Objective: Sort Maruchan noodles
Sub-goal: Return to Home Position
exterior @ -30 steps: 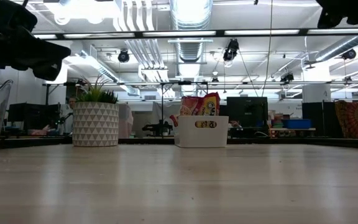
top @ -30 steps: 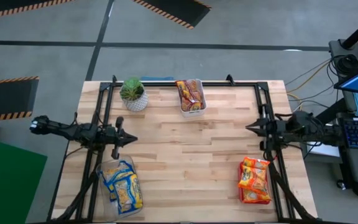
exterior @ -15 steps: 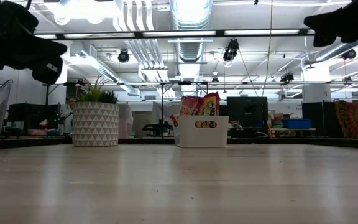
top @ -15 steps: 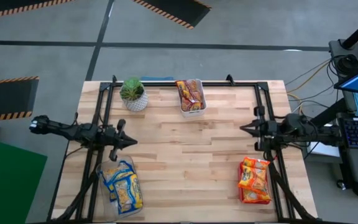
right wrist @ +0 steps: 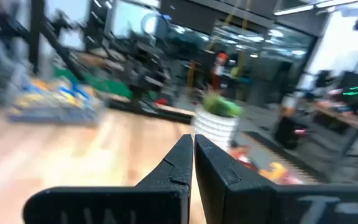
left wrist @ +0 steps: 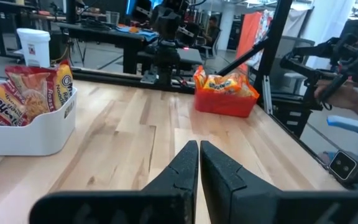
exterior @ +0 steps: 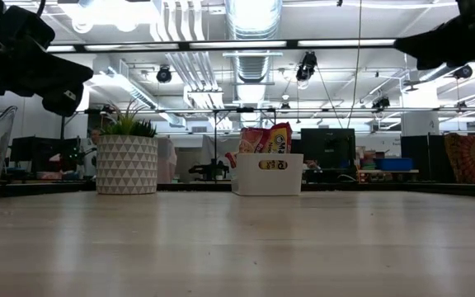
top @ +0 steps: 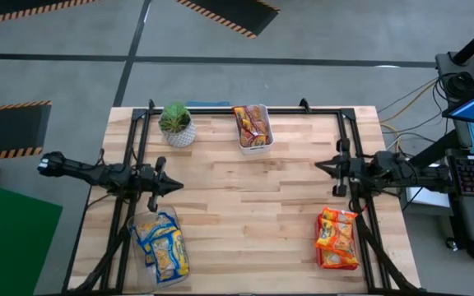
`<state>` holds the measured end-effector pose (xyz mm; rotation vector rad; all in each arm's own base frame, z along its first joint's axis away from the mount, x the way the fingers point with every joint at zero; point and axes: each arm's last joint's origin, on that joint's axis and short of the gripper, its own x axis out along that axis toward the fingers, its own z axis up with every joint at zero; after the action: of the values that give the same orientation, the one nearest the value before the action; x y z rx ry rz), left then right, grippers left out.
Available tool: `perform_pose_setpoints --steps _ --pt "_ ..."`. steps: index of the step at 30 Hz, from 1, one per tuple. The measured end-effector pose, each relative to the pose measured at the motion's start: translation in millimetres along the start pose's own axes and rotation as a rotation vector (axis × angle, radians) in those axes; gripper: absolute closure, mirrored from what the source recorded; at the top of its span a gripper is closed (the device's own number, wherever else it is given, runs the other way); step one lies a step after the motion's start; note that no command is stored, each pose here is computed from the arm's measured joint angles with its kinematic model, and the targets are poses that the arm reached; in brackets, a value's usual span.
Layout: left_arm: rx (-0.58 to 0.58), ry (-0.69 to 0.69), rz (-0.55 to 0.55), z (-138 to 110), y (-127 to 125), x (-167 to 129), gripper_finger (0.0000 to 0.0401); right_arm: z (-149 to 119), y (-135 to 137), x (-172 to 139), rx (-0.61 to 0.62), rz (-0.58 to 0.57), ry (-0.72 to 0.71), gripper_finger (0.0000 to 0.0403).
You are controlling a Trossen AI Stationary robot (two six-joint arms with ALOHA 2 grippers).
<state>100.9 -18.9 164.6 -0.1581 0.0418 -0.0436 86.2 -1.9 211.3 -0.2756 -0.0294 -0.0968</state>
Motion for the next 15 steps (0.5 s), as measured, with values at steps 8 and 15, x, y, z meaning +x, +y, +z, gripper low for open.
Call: perform_pose_setpoints --steps 8,15 --pt "0.001 0.005 0.001 -0.2 0.0 0.3 0.0401 -0.8 -0.6 0.4 -0.028 -0.025 0.014 0.0394" --pt "0.001 0.005 0.001 -0.2 0.0 0.3 0.0401 -0.8 -0.6 0.4 -0.035 -0.025 0.015 0.0394"
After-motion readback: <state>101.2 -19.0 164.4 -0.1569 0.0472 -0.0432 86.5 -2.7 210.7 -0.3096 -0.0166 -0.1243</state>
